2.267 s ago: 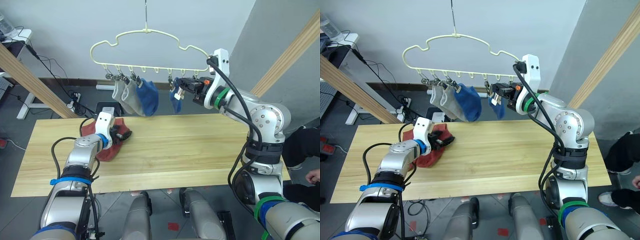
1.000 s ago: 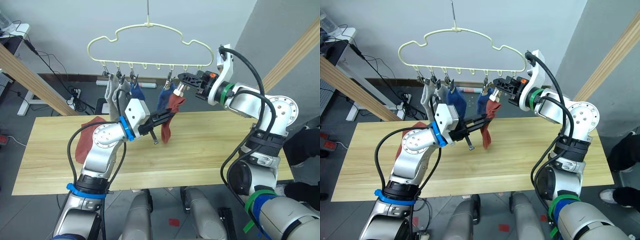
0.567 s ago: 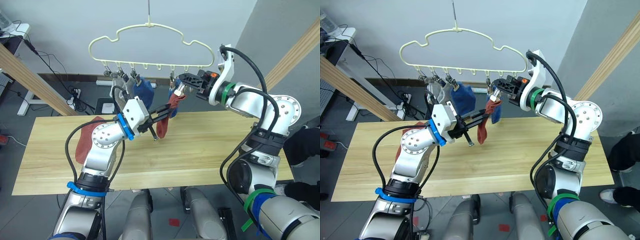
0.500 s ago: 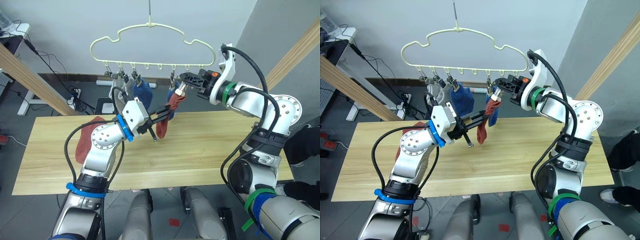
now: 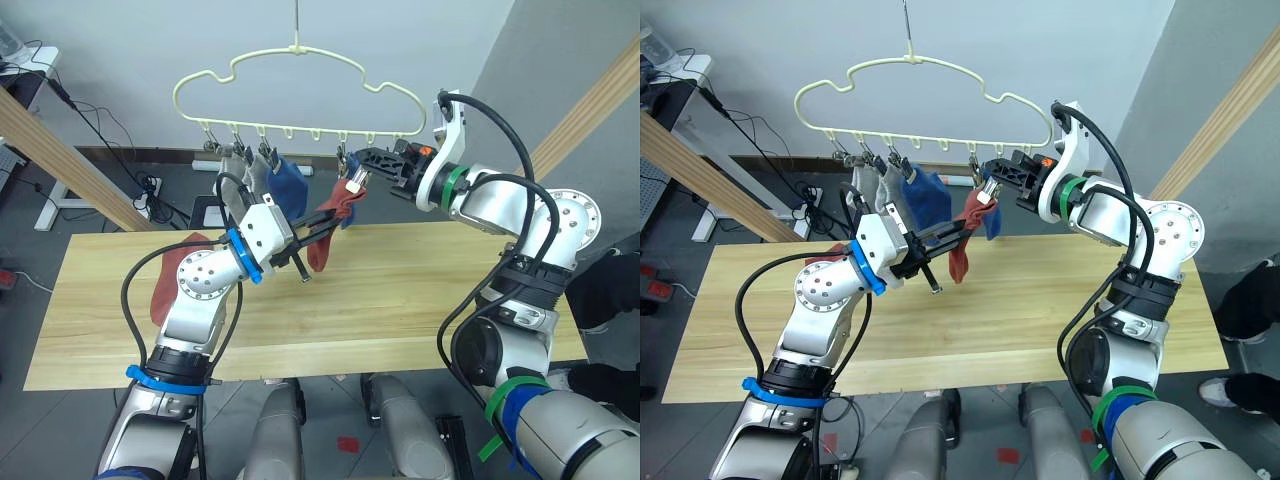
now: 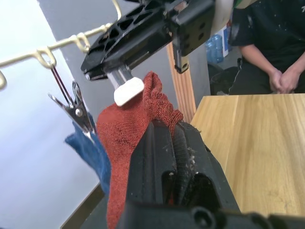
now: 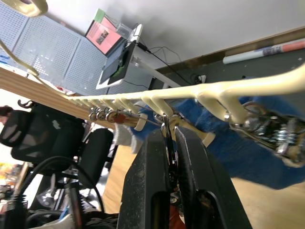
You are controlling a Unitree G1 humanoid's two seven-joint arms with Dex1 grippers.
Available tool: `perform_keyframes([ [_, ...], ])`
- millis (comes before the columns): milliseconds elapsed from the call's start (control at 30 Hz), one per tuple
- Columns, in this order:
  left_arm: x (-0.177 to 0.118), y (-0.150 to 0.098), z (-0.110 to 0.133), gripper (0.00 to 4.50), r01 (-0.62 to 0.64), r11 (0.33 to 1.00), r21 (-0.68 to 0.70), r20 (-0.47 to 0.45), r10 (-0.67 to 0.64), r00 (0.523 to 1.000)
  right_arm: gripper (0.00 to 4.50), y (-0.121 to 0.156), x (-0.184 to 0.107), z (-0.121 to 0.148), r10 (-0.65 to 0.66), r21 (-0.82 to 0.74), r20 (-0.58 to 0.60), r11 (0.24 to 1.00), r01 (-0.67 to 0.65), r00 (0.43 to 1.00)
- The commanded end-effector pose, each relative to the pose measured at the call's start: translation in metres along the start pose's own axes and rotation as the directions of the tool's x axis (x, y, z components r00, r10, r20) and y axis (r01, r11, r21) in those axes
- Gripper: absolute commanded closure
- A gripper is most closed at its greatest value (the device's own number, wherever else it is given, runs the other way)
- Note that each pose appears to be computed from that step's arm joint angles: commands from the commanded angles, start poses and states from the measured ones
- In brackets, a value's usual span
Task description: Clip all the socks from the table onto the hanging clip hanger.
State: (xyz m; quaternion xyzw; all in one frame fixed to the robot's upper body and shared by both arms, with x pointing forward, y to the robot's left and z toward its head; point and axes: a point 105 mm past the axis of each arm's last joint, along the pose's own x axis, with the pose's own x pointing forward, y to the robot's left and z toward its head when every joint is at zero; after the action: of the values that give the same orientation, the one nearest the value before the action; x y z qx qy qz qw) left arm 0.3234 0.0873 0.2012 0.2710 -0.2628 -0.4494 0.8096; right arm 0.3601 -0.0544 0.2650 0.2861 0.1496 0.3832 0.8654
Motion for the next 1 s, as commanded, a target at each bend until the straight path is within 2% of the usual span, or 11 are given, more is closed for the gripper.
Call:
perform_keyframes([
  [33,0.003,0.002,0.01,4.48,-0.015,0.999,0.042,0.042,0.013,0.999,4.5,-0.008,-0.003,-0.008,-0.039,0.017,-0.034,0.999,0.039,0.999],
  [100,0.004,0.002,0.011,4.48,-0.017,0.999,0.045,0.046,0.015,0.999,4.5,-0.008,-0.002,-0.01,-0.039,0.011,-0.039,0.999,0.039,0.999],
  [400,0.007,0.003,0.015,4.5,-0.023,0.999,0.035,0.061,0.021,0.998,1.39,-0.01,-0.003,-0.009,-0.048,-0.002,-0.035,0.999,0.048,0.998],
  [533,0.011,0.004,0.014,4.5,-0.029,1.0,-0.009,0.052,0.03,0.998,0.14,-0.012,-0.008,-0.008,-0.071,-0.038,-0.03,0.997,0.07,0.997],
  [767,0.017,0.005,0.008,4.5,-0.046,0.994,-0.098,0.017,0.048,0.999,0.07,-0.012,-0.027,-0.003,-0.096,-0.167,-0.005,0.981,0.093,0.995],
  [900,0.022,0.003,0.0,3.44,-0.037,0.976,-0.214,-0.008,0.037,0.999,0.0,-0.01,-0.056,-0.004,-0.111,-0.299,0.022,0.948,0.113,0.994],
  [1000,0.021,0.005,-0.005,2.56,-0.04,0.958,-0.285,-0.031,0.033,0.999,0.0,-0.005,-0.065,-0.004,-0.102,-0.362,0.042,0.925,0.11,0.994],
])
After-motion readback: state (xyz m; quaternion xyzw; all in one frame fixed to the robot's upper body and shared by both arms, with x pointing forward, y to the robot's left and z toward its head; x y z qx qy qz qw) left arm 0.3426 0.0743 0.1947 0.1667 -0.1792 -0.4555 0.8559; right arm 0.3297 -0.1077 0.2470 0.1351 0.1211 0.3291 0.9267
